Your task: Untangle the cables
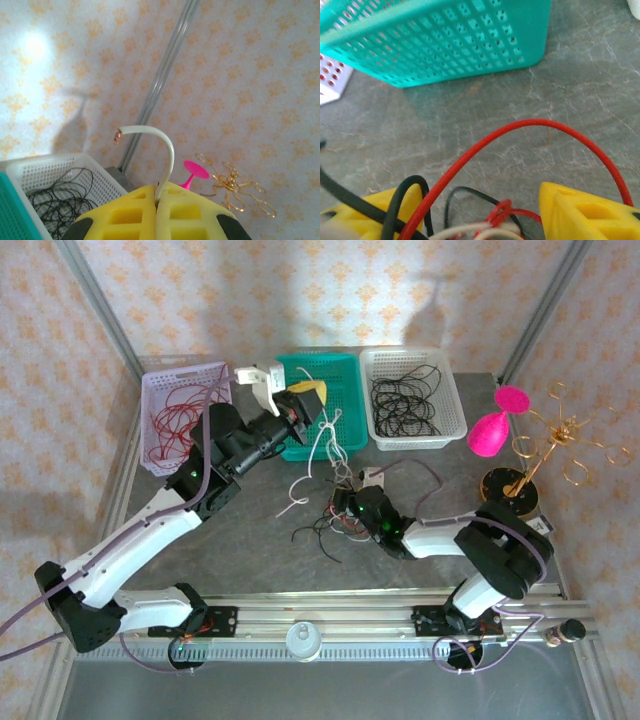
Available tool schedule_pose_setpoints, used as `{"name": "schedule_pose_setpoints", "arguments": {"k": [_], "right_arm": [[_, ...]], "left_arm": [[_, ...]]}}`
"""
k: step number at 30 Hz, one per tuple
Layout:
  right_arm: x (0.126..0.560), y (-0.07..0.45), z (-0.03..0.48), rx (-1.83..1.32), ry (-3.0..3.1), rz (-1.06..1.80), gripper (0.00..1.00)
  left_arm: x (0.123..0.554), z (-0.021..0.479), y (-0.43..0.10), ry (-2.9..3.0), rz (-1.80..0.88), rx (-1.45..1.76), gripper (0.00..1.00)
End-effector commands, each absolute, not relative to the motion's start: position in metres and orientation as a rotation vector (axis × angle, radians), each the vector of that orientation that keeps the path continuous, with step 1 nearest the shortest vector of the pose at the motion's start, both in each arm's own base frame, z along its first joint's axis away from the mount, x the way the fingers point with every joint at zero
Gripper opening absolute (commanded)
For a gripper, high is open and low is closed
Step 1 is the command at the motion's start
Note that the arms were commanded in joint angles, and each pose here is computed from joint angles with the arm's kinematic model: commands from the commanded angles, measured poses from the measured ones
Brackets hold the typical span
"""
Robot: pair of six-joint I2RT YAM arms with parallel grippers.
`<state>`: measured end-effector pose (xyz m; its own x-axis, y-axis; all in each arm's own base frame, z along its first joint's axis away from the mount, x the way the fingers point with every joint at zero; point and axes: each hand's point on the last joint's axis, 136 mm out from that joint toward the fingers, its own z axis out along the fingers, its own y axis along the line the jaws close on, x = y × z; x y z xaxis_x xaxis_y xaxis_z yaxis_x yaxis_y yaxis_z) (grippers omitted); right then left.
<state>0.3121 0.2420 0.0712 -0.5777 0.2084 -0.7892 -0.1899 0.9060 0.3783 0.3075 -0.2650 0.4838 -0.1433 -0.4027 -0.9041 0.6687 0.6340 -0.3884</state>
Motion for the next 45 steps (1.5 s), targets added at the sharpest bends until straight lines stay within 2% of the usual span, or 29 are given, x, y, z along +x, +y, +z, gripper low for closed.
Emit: {"name": "schedule_pose_setpoints", "arguments": {"k": [1, 7, 10, 12, 15, 19, 22, 27, 30, 35, 40, 45], "right_arm": [[0.305, 0.234, 0.057, -0.030, 2.168, 0.465, 0.61], [0.288, 0.231, 0.106, -0.134, 2.099, 0.534, 0.66], [0.267, 0.240, 0.146, -0.296, 2.021, 0.640, 0.78], [0.256, 0.244, 0.166, -0.396, 1.990, 0.675, 0.80], [0.238, 0.256, 0.196, -0.571, 1.945, 0.732, 0.81], [0.230, 0.265, 0.256, -0.633, 1.804, 0.811, 0.81], [0.234, 0.270, 0.303, -0.633, 1.677, 0.818, 0.80], [0.253, 0.280, 0.348, -0.649, 1.569, 0.786, 0.78], [0.264, 0.291, 0.349, -0.688, 1.533, 0.815, 0.74], [0.276, 0.304, 0.336, -0.734, 1.478, 0.877, 0.63], [0.297, 0.324, 0.279, -0.752, 1.596, 0.883, 0.44], [0.297, 0.324, 0.206, -0.718, 1.746, 0.923, 0.36]], "left_arm": [[0.307, 0.509, -0.258, 1.401, -0.872, 0.243, 0.00], [0.313, 0.493, -0.259, 1.458, -0.836, 0.240, 0.00], [0.314, 0.478, -0.263, 1.498, -0.832, 0.267, 0.00], [0.315, 0.468, -0.264, 1.520, -0.821, 0.271, 0.00], [0.316, 0.452, -0.268, 1.553, -0.819, 0.293, 0.00], [0.315, 0.428, -0.280, 1.609, -0.847, 0.353, 0.00], [0.312, 0.415, -0.289, 1.640, -0.881, 0.398, 0.00], [0.307, 0.401, -0.294, 1.663, -0.929, 0.415, 0.00], [0.303, 0.400, -0.297, 1.663, -0.957, 0.427, 0.00], [0.298, 0.401, -0.301, 1.657, -0.998, 0.444, 0.00], [0.295, 0.410, -0.300, 1.632, -1.008, 0.449, 0.00], [0.286, 0.438, -0.297, 1.566, -1.024, 0.467, 0.00]]}}
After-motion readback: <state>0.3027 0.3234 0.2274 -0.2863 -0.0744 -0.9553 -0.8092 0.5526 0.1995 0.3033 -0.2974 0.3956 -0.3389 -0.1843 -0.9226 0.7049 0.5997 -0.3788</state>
